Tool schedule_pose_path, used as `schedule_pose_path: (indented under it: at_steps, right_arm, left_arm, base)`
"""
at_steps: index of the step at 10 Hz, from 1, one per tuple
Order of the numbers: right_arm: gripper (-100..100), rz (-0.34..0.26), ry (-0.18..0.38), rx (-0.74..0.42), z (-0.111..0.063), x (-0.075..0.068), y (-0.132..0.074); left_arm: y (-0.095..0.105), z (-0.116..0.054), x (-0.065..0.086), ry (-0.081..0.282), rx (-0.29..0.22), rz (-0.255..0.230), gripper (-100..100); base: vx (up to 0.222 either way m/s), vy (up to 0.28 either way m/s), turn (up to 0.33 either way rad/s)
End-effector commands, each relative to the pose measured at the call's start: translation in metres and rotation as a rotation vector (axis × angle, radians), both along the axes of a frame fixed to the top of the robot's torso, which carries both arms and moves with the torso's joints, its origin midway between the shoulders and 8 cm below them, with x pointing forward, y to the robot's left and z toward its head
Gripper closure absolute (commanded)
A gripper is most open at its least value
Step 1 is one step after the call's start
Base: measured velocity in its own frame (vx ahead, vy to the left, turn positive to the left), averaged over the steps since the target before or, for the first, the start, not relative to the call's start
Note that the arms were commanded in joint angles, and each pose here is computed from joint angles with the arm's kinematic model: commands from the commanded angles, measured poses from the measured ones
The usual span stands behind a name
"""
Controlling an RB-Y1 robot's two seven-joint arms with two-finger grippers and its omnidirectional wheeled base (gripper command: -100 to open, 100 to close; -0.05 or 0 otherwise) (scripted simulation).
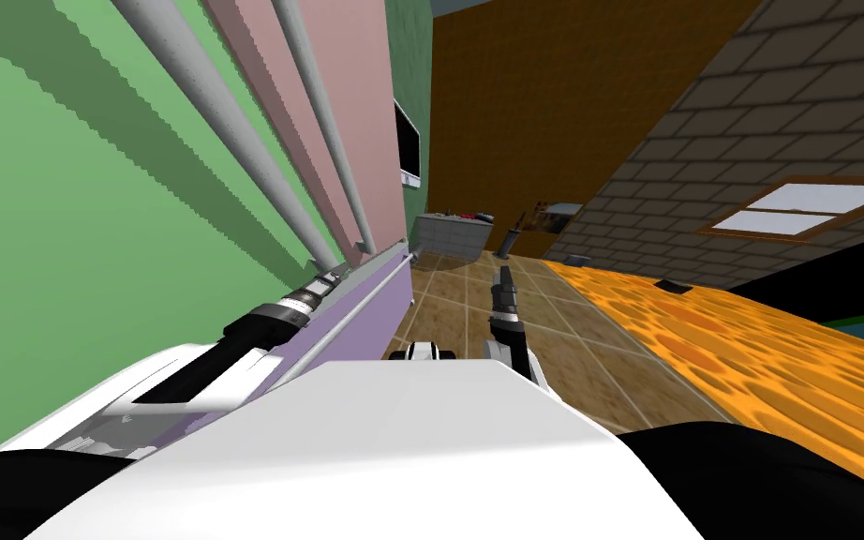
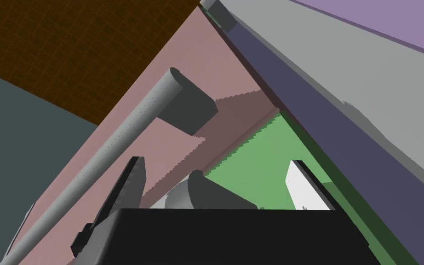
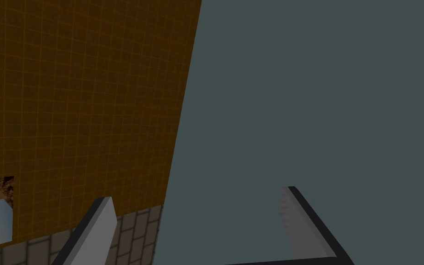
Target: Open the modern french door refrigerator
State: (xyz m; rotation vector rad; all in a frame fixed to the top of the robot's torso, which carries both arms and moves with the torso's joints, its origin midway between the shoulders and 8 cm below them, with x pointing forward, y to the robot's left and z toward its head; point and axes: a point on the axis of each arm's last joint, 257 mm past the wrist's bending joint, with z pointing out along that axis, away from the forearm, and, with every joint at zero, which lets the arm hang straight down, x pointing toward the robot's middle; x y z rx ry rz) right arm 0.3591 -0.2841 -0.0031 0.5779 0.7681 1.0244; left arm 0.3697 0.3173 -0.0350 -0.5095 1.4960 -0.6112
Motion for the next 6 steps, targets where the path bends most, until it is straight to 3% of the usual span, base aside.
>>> schedule_pose_path:
  at_steps: [1,6]
  right_arm:
    - [0,0.000,0.000,0.000,0.000,0.000,0.000]
    - [0,0.000,-0.001,0.000,0.000,0.000,0.000]
  left_arm:
    - [-0.015,0.003,0.000,-0.006,0.002,-0.053,100]
    - [-0.052,0.005,-0.002,-0.003,0.003,-0.193,100]
  base:
    - [-0.121,-0.004,-0.210]
    - [-0.229,-0.019,-0.201]
